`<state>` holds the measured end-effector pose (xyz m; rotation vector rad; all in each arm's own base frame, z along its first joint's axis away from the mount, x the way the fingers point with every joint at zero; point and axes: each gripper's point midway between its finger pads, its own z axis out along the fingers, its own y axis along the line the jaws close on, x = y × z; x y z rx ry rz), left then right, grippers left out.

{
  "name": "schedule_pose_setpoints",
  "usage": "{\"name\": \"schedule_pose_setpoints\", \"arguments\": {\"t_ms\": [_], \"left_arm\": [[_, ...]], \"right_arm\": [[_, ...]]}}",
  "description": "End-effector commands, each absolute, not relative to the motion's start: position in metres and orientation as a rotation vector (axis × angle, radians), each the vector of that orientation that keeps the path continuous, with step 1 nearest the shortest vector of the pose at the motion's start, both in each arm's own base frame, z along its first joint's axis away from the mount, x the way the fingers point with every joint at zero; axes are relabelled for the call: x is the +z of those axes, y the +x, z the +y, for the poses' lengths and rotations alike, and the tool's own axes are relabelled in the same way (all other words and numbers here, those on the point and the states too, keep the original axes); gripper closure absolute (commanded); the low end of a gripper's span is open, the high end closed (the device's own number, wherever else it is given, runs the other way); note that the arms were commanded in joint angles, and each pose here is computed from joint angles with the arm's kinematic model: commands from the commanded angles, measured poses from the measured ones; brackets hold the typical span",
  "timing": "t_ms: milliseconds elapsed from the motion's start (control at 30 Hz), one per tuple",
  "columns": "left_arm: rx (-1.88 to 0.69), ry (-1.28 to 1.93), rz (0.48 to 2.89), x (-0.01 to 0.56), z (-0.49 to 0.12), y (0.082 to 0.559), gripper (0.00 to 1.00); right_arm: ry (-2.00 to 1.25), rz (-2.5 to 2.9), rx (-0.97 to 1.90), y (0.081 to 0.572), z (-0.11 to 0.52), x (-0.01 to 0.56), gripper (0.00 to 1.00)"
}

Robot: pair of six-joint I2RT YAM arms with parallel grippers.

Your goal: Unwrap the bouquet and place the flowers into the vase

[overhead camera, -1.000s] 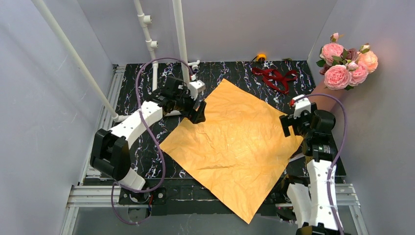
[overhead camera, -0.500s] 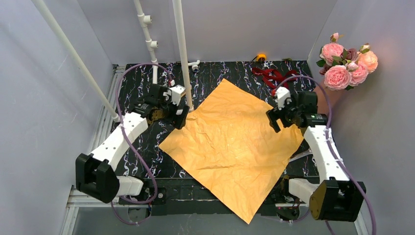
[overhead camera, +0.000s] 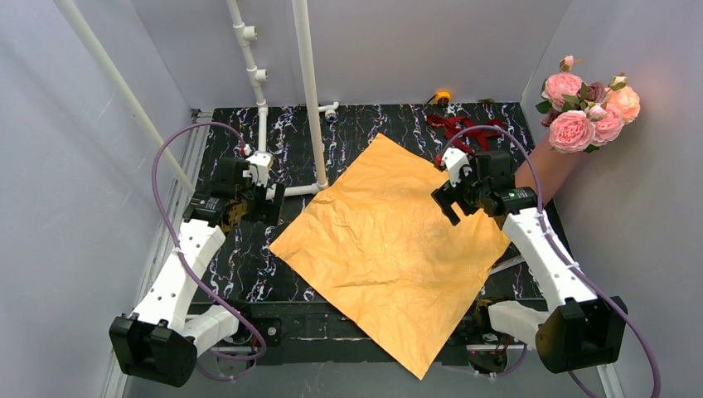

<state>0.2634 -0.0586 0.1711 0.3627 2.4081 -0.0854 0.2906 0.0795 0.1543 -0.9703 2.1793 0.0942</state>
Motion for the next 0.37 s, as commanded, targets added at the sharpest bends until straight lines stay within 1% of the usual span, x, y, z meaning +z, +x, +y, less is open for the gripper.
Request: {"name": "schedule_pose_setpoints", "arguments": {"t_ms": [0, 133, 333], "left_arm": [[0.044, 0.269, 2.477, 0.163, -0.035, 0.247, 0.00], [0.045, 0.267, 2.470, 0.165, -0.035, 0.246, 0.00], [0.063, 0.198, 2.432, 0.181, -0.030, 0.258, 0.00]], "right_arm": [[-0.902, 2.062, 0.033, 0.301, 0.078, 0.191, 0.02], [-0.913, 2.056, 0.018, 0.300, 0.076, 0.195, 0.02], [-0.938, 2.024, 0.006, 0.300, 0.076, 0.195, 0.02]]}}
